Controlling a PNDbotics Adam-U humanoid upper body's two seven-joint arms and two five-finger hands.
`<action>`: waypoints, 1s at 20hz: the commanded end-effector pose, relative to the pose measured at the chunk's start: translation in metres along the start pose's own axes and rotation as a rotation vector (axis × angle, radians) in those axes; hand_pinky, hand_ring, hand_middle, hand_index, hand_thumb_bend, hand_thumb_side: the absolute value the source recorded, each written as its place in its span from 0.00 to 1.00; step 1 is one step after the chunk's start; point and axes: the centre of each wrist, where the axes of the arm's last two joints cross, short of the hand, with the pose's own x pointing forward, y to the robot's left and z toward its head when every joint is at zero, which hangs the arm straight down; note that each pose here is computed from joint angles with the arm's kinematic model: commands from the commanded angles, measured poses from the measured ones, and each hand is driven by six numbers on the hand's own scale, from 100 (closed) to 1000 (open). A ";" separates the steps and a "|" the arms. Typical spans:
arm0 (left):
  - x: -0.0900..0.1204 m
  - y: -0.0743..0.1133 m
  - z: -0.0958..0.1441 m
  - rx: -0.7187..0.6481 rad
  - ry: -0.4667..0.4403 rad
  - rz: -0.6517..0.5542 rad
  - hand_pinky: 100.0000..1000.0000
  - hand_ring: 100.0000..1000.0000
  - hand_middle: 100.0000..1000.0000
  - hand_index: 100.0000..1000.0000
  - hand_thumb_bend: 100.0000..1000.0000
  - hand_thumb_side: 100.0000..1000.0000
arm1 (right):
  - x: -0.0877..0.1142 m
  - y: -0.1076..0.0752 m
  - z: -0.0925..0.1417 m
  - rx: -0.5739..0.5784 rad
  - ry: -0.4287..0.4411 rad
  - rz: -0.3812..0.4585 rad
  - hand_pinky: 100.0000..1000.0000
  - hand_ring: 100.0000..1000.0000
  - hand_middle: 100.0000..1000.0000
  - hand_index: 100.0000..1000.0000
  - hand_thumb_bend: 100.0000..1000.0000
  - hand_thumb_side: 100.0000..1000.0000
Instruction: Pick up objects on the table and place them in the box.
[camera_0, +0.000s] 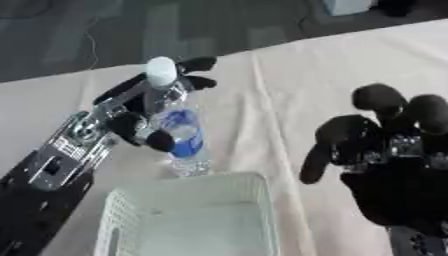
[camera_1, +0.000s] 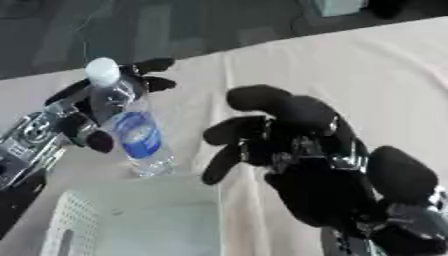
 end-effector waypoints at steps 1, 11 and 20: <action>0.004 0.001 -0.002 -0.005 -0.016 -0.002 0.99 0.90 1.00 0.96 1.00 0.51 | 0.004 0.001 -0.003 0.013 -0.005 0.015 0.67 0.84 0.90 0.92 0.00 1.00; -0.004 -0.005 -0.001 0.004 0.031 -0.005 0.76 0.70 1.00 0.86 1.00 0.42 | 0.005 0.000 -0.001 0.011 0.007 0.023 0.67 0.84 0.91 0.92 0.00 1.00; -0.004 -0.009 -0.005 0.307 0.138 -0.131 0.00 0.12 0.52 0.18 0.92 0.31 | 0.009 -0.004 0.001 0.000 0.003 0.045 0.67 0.84 0.90 0.92 0.00 1.00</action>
